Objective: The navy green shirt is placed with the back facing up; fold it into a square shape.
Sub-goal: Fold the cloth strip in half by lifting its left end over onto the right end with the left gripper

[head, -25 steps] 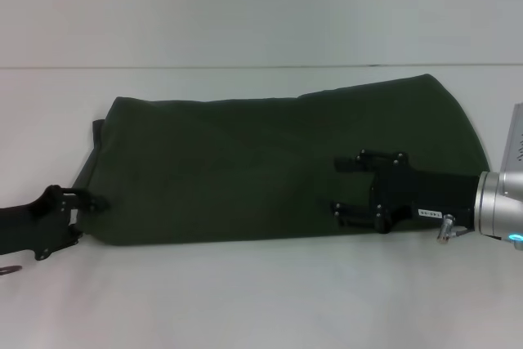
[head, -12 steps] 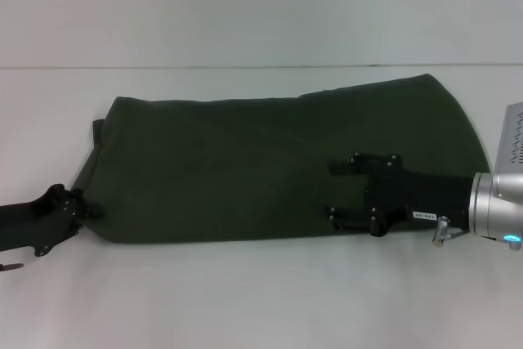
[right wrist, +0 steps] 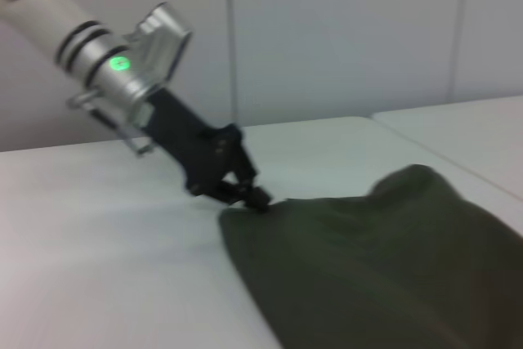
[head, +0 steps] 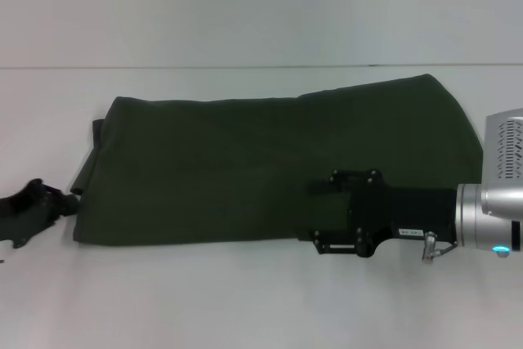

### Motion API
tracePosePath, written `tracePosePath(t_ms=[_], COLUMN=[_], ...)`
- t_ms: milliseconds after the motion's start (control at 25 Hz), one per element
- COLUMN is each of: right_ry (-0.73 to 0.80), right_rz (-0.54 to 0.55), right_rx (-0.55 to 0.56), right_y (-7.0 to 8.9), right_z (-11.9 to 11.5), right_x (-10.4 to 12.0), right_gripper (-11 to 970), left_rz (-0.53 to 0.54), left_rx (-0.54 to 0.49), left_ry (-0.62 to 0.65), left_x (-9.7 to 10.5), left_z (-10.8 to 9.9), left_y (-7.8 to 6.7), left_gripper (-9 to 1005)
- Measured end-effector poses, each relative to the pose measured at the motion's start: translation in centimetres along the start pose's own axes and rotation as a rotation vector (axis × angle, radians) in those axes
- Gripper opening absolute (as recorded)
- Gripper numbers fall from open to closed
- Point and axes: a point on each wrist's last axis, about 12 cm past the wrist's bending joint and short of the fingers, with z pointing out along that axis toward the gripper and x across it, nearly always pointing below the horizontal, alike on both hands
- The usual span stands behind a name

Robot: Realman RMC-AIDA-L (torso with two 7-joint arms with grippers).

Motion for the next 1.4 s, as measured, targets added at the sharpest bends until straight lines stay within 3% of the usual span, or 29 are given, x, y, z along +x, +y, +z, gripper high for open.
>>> tracePosePath(t_ms=[280, 560, 720, 920, 1120, 1400], right_ry=[-0.008, -0.014, -0.019, -0.021, -0.019, -0.02], right_rz=[-0.006, -0.004, 0.0, 0.003, 0.004, 0.008], right_rx=[-0.038, -0.027, -0.015, -0.01, -0.007, -0.007], right_y=[0.3, 0.2, 0.1, 0.1, 0.1, 0.1], right_z=[0.5, 0.3, 0.1, 0.0, 0.0, 0.0], right_x=[-0.3, -0.4, -0.3, -0.3, -0.2, -0.2], right_gripper=[767, 767, 767, 767, 767, 767], left_rz=[0.02, -0.059, -0.106, -0.147, -0.143, -0.147], left_rx=[-0.006, 0.053, 0.077, 0.081, 0.067, 0.065], left_ry=[-0.09, 0.002, 0.043, 0.053, 0.071, 0.073], left_x=[-1.6, -0.5, 0.7, 1.6, 1.7, 1.7], left_z=[-2.2, -2.4, -3.1, -3.6, -3.5, -3.1], left_y=[0.9, 0.4, 1.1, 1.9, 1.9, 1.9], left_gripper=[49, 54, 63, 163, 413, 575])
